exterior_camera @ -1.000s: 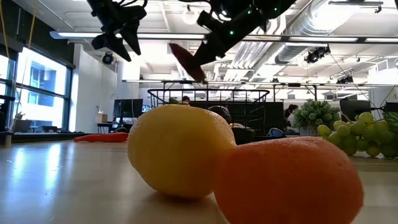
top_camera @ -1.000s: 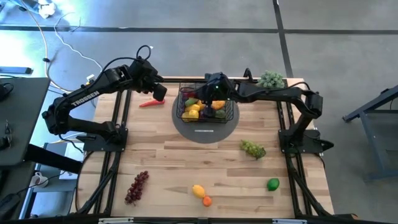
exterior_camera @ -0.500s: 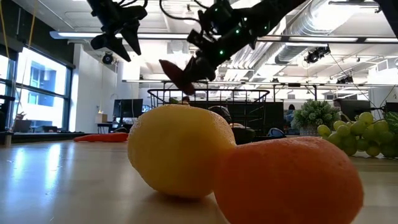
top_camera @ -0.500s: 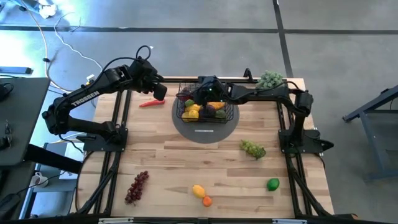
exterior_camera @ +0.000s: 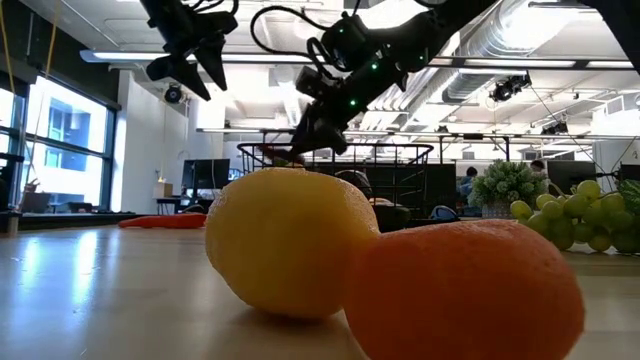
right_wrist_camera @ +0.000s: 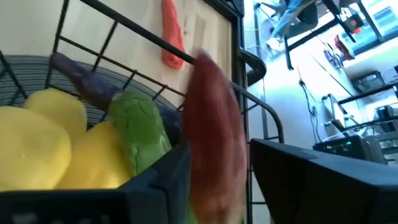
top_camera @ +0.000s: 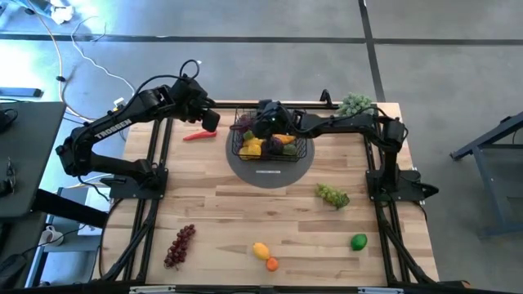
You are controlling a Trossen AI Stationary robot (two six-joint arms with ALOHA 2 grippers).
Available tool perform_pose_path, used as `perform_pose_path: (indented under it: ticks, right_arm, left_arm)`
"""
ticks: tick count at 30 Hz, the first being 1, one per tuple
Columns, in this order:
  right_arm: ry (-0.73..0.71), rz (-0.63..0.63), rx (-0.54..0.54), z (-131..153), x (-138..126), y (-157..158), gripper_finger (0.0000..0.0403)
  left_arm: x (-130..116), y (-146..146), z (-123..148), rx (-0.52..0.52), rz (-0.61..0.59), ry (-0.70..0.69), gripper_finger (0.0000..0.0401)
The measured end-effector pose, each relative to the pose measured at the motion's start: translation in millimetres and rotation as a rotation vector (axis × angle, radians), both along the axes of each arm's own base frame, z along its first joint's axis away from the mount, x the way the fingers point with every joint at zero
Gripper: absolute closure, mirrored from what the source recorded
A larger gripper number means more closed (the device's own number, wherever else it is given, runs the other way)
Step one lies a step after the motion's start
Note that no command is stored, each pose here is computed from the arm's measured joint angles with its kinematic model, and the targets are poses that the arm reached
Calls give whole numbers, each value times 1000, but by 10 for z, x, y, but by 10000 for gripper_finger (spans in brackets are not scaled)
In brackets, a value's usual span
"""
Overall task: Build produce basket
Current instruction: Put the red chili pepper into the black wire basket, then put the orange carrot into the black wire basket
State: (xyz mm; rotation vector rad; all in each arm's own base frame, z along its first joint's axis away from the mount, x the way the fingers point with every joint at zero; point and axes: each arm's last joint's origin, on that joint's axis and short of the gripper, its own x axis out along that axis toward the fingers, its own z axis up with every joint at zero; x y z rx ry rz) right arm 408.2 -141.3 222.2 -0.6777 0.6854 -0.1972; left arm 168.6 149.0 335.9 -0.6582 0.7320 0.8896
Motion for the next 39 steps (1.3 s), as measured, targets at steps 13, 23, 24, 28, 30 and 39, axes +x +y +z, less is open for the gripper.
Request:
perform_pose_path:
  ticks: [13,23,24,28,30,39]
  right_arm:
    - [-89,-137,68,159,-64,-35,215]
    - [-203,-281,178,340,-146,-34,215]
    - [-201,-292,172,360,-162,-32,215]
    - [-234,-319,145,481,-207,-18,215]
    - [-243,-324,147,535,-236,-9,215]
    - [-276,-406,141,712,-361,7,214]
  left_arm:
    - [-164,114,-32,21,-7,105,199]
    - [-335,204,-132,-67,10,218,199]
    - [-340,220,-160,-84,-1,237,199]
    - [-324,334,-291,-138,-59,311,199]
    - [-296,401,-366,-155,-90,346,199]
    - [-137,660,-760,-238,-315,505,199]
